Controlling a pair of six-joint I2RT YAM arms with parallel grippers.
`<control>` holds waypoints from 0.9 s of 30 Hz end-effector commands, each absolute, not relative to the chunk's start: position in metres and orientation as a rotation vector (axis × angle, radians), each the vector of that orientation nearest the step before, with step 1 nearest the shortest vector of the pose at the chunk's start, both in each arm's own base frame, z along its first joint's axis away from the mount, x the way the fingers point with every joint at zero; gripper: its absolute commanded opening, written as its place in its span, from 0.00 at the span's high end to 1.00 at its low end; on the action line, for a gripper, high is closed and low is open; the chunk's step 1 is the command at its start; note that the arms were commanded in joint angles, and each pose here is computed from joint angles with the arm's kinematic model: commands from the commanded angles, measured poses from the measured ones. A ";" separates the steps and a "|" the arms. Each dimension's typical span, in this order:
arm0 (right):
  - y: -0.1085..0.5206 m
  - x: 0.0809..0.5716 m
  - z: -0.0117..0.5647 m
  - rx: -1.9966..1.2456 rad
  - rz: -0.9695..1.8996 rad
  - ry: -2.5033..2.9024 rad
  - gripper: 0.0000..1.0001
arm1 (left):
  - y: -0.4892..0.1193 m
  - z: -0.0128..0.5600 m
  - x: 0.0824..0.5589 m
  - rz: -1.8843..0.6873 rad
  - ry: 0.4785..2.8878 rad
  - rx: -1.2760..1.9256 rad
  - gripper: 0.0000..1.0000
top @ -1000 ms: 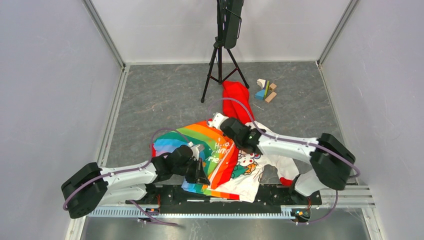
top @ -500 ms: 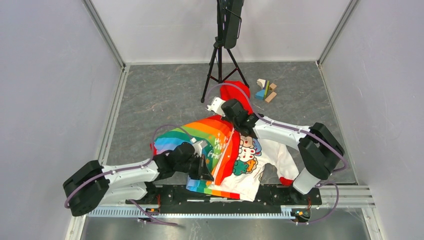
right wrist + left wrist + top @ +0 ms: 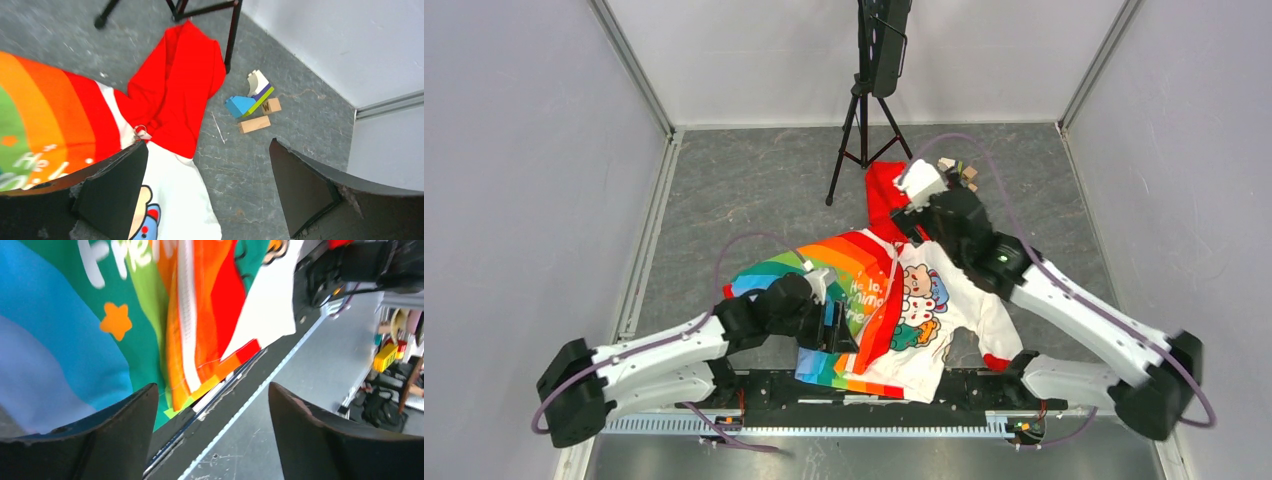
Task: Zip up the jacket
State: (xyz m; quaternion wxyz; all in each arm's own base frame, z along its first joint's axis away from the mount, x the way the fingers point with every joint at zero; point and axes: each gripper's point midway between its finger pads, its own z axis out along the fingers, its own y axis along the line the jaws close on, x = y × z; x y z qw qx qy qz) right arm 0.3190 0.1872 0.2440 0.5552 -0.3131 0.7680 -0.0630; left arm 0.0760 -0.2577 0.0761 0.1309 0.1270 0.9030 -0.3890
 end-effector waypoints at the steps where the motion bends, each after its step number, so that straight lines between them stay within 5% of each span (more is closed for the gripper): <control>1: 0.177 0.287 0.294 -0.589 0.051 1.756 0.02 | -0.238 0.126 0.108 -0.912 2.465 0.455 0.01; 8: 0.140 0.241 0.381 -0.434 0.202 1.571 0.02 | -0.199 0.283 0.161 -0.601 2.121 0.499 0.00; 14: 0.101 0.201 0.434 -0.346 0.264 1.393 0.02 | -0.180 0.399 0.179 -0.595 1.802 0.402 0.00; 27: 0.038 0.163 0.458 -0.211 0.201 1.266 0.02 | -0.150 0.514 0.171 -0.641 1.479 0.326 0.00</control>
